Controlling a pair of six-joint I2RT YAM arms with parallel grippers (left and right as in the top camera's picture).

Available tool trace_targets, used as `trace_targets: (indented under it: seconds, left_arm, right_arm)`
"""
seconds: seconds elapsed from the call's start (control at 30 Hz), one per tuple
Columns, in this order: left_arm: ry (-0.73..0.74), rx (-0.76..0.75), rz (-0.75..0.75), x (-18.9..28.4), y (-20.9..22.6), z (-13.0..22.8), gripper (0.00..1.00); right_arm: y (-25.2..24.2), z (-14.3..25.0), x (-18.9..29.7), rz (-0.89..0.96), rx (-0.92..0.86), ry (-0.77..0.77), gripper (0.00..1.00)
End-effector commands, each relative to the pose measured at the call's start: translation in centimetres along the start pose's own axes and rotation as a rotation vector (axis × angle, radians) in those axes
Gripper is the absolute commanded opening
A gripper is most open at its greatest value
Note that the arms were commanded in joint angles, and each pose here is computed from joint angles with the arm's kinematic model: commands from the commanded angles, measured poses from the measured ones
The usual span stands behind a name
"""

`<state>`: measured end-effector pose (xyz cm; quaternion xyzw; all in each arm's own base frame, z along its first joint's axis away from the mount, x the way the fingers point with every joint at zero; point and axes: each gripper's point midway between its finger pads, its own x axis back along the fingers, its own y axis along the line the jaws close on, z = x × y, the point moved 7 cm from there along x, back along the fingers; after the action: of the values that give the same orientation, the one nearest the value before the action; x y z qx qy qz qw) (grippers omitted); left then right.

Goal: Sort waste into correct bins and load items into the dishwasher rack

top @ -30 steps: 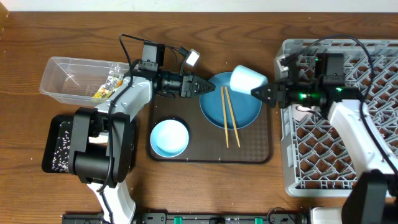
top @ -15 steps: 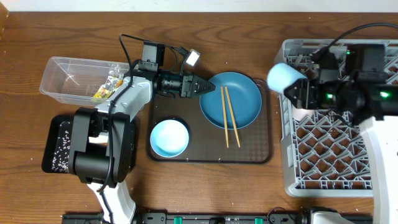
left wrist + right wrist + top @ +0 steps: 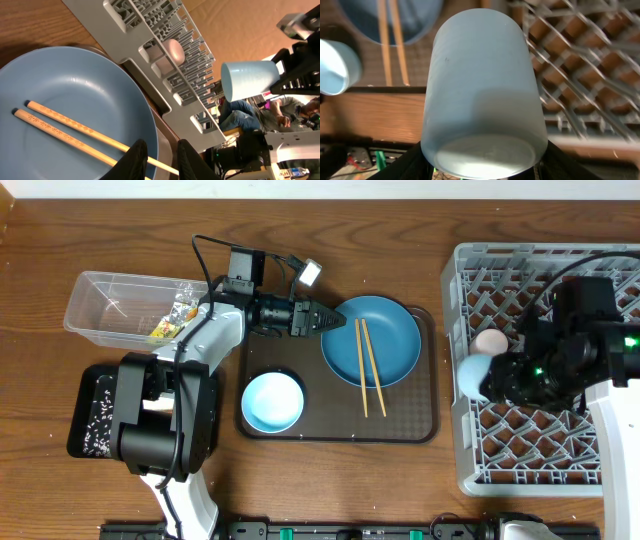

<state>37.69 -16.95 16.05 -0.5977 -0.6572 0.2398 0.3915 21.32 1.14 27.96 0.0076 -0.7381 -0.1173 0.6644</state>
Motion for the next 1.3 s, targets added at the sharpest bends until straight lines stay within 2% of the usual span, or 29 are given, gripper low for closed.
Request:
trace_targets:
  seconds: [0.0, 0.07, 0.27, 0.57, 0.8, 0.93, 1.0, 1.07, 1.1, 1.17, 1.27]
  left_arm:
    - [-0.004, -0.011, -0.007, 0.2, -0.1, -0.1, 0.24]
    - [-0.004, -0.007, -0.006, 0.2, -0.1, -0.1, 0.24]
    - [-0.004, 0.0, -0.007, 0.2, -0.1, -0.1, 0.24]
    - [-0.004, 0.007, -0.006, 0.2, -0.1, -0.1, 0.24]
    - [-0.004, 0.007, -0.007, 0.2, -0.1, -0.1, 0.25]
    - [-0.004, 0.007, -0.006, 0.2, -0.1, -0.1, 0.25]
    - [-0.004, 0.007, -0.006, 0.2, -0.1, -0.1, 0.25]
    - [-0.004, 0.007, -0.007, 0.2, -0.1, -0.1, 0.25]
    - [-0.004, 0.007, -0.006, 0.2, -0.1, -0.1, 0.32]
    - [-0.004, 0.007, -0.007, 0.2, -0.1, -0.1, 0.34]
    - [-0.004, 0.007, -0.006, 0.2, -0.1, -0.1, 0.36]
  right_arm:
    - [-2.4, 0.6, 0.7, 0.198, -0.159, -0.021, 0.17]
    - [-3.1, 1.2, 0.5, 0.265, -0.208, 0.006, 0.16]
    - [-3.5, 1.8, -1.3, 0.28, -0.221, 0.062, 0.16]
    - [-3.7, 2.4, -3.3, 0.268, -0.224, 0.113, 0.16]
    - [-3.5, 2.5, -7.1, 0.202, -0.222, 0.137, 0.17]
    - [-3.7, 2.7, -8.2, 0.203, -0.221, 0.146, 0.21]
    - [-3.7, 2.7, -8.2, 0.202, -0.221, 0.144, 0.25]
    - [-3.7, 2.7, -8.2, 0.202, -0.221, 0.144, 0.43]
    - [-3.7, 2.7, -8.2, 0.202, -0.221, 0.144, 0.49]
    - [-3.7, 2.7, -8.2, 0.202, -0.221, 0.144, 0.64]
    - [-3.7, 2.6, -8.1, 0.201, -0.218, 0.14, 0.77]
